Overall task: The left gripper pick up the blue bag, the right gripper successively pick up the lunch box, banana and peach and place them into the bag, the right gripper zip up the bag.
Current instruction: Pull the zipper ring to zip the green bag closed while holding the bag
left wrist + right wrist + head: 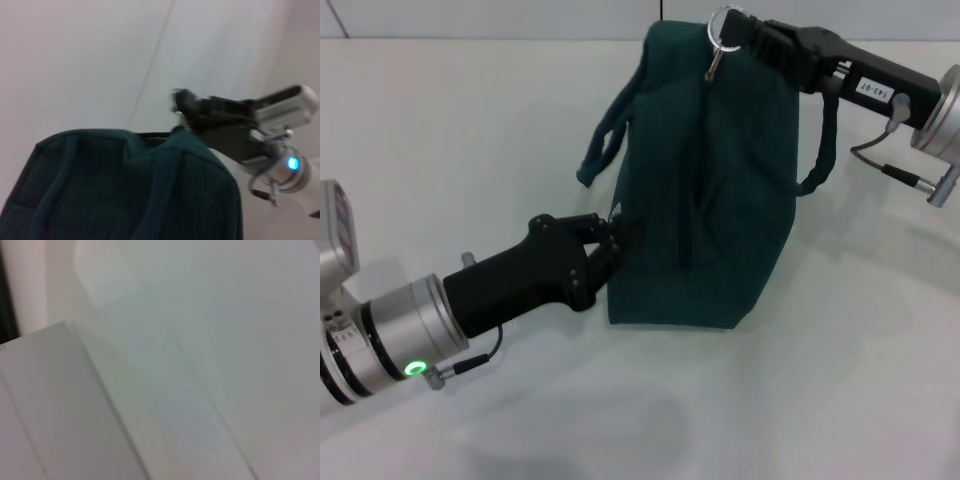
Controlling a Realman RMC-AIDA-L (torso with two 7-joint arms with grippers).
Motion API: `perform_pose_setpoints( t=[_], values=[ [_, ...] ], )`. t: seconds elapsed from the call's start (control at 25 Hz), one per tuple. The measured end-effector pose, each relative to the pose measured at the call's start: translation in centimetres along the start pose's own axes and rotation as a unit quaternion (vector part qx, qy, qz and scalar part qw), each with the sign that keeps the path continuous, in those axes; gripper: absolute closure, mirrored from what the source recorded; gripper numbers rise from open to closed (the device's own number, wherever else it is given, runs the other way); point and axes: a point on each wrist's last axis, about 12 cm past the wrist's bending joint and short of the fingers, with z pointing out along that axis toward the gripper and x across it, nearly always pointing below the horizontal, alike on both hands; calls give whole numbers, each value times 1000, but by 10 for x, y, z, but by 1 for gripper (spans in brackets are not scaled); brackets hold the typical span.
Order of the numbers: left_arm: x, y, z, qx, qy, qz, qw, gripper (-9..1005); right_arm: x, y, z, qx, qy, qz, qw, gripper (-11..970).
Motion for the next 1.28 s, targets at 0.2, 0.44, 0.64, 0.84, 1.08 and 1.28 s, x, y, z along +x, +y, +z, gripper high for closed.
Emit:
perform_pose_setpoints(
  t=[0.2, 0.44, 0.64, 0.84, 1.08, 1.28],
  values=[
    [1, -7, 1, 32, 5, 34, 999, 904, 0, -5, 0, 22, -1, 1, 1000, 952],
    [1, -11, 1, 54, 11, 59, 997, 884, -1, -11, 2, 45, -1, 3, 999, 952],
    [3, -13, 1, 69, 24, 66, 995, 867, -2, -17, -1, 71, -12, 6, 997, 952],
    [0, -10, 1, 55, 9, 66, 996, 849, -1, -14, -4, 60, -14, -16, 998, 952],
    [-4, -10, 3, 46, -14, 67, 997, 829, 2, -11, -13, 59, -30, -27, 997, 953],
    [-8, -9, 4, 46, -30, 65, 996, 812, 5, -11, -19, 66, -32, -28, 997, 953]
  ],
)
